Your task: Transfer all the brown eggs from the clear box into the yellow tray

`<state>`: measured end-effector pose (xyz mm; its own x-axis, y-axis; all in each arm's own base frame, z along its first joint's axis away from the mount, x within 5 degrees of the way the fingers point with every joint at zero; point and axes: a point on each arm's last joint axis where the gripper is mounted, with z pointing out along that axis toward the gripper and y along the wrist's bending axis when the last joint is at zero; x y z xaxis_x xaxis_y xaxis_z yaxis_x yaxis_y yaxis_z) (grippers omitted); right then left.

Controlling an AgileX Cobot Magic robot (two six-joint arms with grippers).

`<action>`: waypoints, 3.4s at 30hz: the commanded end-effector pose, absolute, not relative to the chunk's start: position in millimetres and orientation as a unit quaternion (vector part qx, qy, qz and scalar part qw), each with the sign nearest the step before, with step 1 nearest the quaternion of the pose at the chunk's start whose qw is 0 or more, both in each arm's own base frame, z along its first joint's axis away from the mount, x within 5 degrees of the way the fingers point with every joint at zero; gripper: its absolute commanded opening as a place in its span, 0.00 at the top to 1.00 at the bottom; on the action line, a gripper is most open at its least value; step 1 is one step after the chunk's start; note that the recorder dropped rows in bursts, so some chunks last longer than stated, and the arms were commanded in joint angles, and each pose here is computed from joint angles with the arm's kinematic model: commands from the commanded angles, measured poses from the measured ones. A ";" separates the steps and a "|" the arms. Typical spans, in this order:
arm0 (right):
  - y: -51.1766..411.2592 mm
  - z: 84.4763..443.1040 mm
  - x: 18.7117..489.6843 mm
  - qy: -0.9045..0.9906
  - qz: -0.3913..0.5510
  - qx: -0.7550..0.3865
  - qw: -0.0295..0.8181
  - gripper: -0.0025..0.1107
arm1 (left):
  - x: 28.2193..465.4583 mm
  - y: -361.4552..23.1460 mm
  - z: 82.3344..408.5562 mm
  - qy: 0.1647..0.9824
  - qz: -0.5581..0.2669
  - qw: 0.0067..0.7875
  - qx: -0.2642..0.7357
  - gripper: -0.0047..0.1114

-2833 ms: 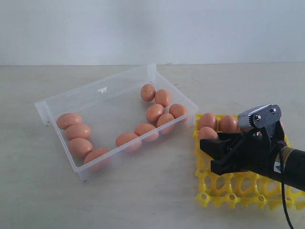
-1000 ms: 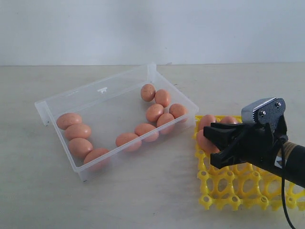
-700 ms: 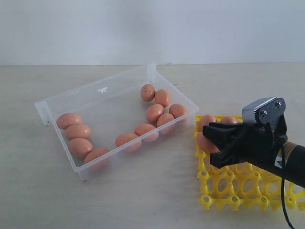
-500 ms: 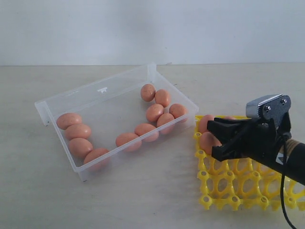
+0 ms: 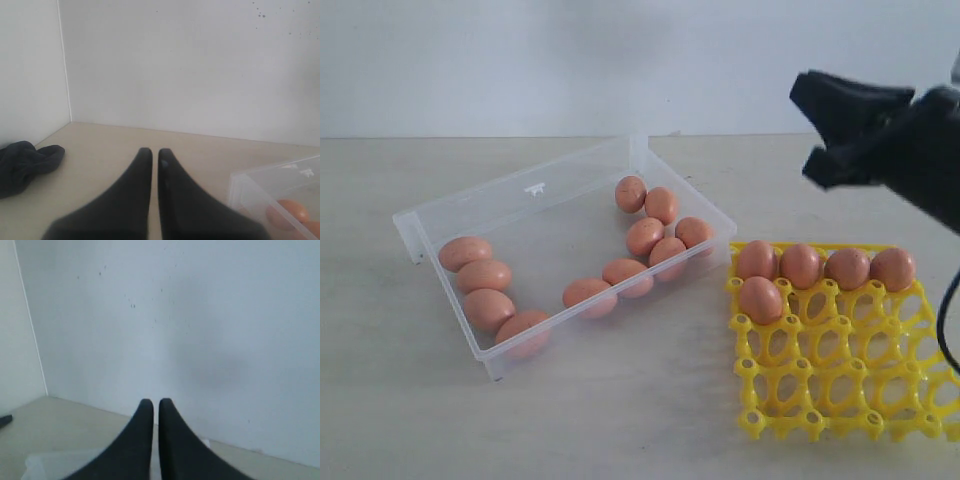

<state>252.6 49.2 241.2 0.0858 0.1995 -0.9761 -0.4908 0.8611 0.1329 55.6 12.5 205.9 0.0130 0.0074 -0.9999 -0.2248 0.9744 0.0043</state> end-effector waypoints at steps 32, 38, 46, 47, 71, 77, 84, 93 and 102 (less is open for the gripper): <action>279.4 205.9 325.8 0.701 0.158 -0.537 0.441 0.68 | 55.0 12.5 208.4 0.691 0.084 0.714 -0.077 0.92; 309.1 193.8 358.2 0.706 0.122 -0.517 0.469 0.44 | 55.0 12.5 208.4 0.691 0.084 0.714 -0.077 0.92; 339.8 164.2 396.3 0.705 0.124 -0.502 0.484 0.44 | 55.0 12.5 208.4 0.691 0.084 0.714 -0.077 0.92; 343.8 159.5 403.5 0.705 0.118 -0.498 0.491 0.44 | 55.0 12.5 208.4 0.691 0.084 0.714 -0.077 0.92; 348.6 95.9 410.4 0.716 0.107 -0.524 0.450 0.44 | 55.0 12.5 208.4 0.691 0.084 0.714 -0.077 0.92; 352.8 95.7 404.7 0.675 0.117 -0.576 0.446 0.66 | 55.0 12.5 208.4 0.691 0.084 0.714 -0.077 0.92; 351.5 96.9 406.7 0.686 0.111 -0.562 0.449 0.98 | 55.0 12.5 208.4 0.691 0.084 0.714 -0.077 0.92; 351.0 126.3 408.4 0.712 0.135 -0.507 0.467 0.98 | 55.0 12.5 208.4 0.691 0.084 0.714 -0.077 0.92; 353.1 163.5 403.0 0.732 0.204 -0.448 0.472 0.98 | 55.0 12.5 208.4 0.691 0.084 0.714 -0.077 0.92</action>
<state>406.7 351.6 149.9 -0.1332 -0.5036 -0.8536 -0.8377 0.5175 -0.1746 55.6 12.5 205.9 0.0130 0.0074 -0.9999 -0.2248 0.9744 0.0043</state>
